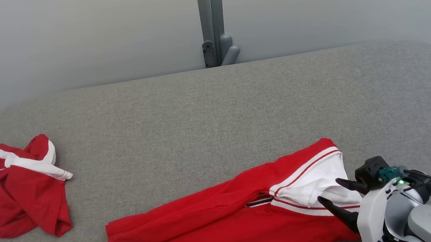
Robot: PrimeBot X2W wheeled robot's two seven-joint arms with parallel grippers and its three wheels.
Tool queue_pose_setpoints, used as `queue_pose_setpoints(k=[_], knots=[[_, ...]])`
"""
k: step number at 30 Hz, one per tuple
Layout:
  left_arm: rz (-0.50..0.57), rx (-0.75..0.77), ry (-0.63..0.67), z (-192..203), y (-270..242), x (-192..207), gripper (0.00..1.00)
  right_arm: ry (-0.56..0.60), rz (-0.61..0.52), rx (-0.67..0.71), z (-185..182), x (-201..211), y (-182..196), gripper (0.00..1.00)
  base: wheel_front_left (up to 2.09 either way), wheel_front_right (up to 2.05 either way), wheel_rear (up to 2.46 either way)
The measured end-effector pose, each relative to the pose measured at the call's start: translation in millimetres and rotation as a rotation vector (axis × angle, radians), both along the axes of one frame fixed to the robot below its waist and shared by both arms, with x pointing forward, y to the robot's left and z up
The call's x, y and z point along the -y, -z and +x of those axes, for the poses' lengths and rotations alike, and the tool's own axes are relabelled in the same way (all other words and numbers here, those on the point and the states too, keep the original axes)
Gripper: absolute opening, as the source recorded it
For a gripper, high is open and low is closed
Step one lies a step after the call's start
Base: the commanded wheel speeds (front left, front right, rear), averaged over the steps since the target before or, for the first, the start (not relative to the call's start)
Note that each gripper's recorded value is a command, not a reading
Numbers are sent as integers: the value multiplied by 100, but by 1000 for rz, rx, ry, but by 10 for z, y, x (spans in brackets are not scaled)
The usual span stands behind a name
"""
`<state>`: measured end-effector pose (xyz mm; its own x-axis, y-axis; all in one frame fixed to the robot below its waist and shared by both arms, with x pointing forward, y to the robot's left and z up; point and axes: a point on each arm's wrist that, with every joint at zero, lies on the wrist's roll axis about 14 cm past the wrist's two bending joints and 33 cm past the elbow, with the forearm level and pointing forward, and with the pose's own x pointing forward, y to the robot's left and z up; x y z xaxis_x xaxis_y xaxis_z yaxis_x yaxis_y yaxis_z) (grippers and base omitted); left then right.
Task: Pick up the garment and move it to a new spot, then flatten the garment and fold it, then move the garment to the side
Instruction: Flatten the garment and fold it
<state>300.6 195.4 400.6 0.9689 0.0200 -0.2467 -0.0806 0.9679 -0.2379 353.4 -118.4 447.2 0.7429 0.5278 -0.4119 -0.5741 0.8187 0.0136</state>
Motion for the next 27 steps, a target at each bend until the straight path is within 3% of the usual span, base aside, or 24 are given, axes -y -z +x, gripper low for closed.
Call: queue_pose_setpoints(k=[5, 18, 20, 21, 23, 24, 27], knots=[[-17, -8, 0, -11, 26, 27, 100, -53, -83, -45, -10, 42, 42, 100, 0, 0, 0], [-28, -35, -38, -65, 98, -58, 100, -113, -148, -88, 56, -30, 206, 100, 0, 0, 0], [-32, -37, -42, -66, 105, -64, 100, -119, -155, -91, 62, -33, 219, 79, 0, 0, 0], [-33, -39, -41, -66, 110, -62, 100, -126, -159, -95, 49, -45, 236, 51, 0, 0, 0], [-34, -42, -39, -59, 117, -55, 100, -134, -161, -104, 41, -66, 258, 27, 0, 0, 0], [-36, -41, -40, -48, 114, -55, 100, -136, -161, -104, 46, -72, 258, 0, 0, 0, 0], [-38, -37, -38, -16, 103, -47, 100, -142, -156, -119, 20, -91, 287, 0, 0, 0, 0]])
